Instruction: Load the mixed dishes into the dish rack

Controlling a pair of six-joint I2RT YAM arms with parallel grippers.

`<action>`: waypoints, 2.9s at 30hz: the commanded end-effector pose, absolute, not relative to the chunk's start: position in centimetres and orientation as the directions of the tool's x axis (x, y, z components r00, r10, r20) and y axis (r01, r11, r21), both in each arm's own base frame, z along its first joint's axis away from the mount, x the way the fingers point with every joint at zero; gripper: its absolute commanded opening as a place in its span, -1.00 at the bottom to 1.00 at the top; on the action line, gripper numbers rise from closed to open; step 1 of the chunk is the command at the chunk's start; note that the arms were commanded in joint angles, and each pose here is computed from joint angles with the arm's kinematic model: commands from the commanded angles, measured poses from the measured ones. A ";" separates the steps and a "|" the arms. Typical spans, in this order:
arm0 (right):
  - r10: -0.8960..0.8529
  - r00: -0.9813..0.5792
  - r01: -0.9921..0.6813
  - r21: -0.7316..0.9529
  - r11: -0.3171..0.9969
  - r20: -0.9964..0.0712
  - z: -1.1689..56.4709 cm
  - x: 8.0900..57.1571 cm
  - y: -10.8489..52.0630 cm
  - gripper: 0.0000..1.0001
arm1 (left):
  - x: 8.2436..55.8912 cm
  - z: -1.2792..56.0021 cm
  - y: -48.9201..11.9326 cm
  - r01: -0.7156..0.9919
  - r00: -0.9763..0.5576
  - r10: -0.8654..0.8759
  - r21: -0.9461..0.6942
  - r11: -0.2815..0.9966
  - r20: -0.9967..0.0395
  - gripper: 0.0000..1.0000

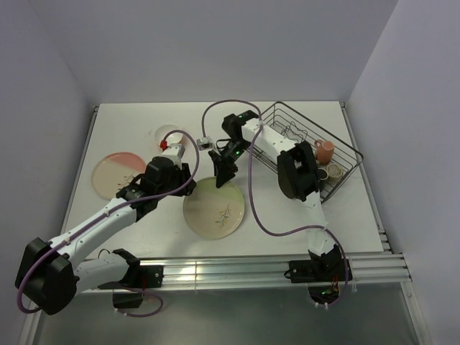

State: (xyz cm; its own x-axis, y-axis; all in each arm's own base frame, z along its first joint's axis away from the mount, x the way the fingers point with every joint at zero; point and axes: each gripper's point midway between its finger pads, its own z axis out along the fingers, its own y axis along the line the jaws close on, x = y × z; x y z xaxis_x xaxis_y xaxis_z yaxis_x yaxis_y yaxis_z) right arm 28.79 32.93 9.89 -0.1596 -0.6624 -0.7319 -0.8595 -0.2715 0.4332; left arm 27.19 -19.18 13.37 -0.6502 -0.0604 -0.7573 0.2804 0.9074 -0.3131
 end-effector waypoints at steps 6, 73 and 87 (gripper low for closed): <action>-0.612 -0.240 -0.853 0.464 -0.237 -0.754 14.4 28.0 32.1 -1.00 | 27.9 16.0 -20.1 0.314 -0.599 -0.102 -0.350 0.882 -0.794 0.10; -0.206 -0.146 -0.884 0.035 0.466 -0.968 40.0 38.3 22.4 -1.00 | 25.0 29.2 -16.8 0.493 -0.201 -0.252 -0.319 0.809 -0.947 0.88; -0.182 -0.048 -0.610 -0.116 0.784 -0.982 44.4 48.4 10.2 -1.00 | 24.7 27.5 -16.5 0.472 -0.228 -0.266 -0.345 0.811 -0.937 0.88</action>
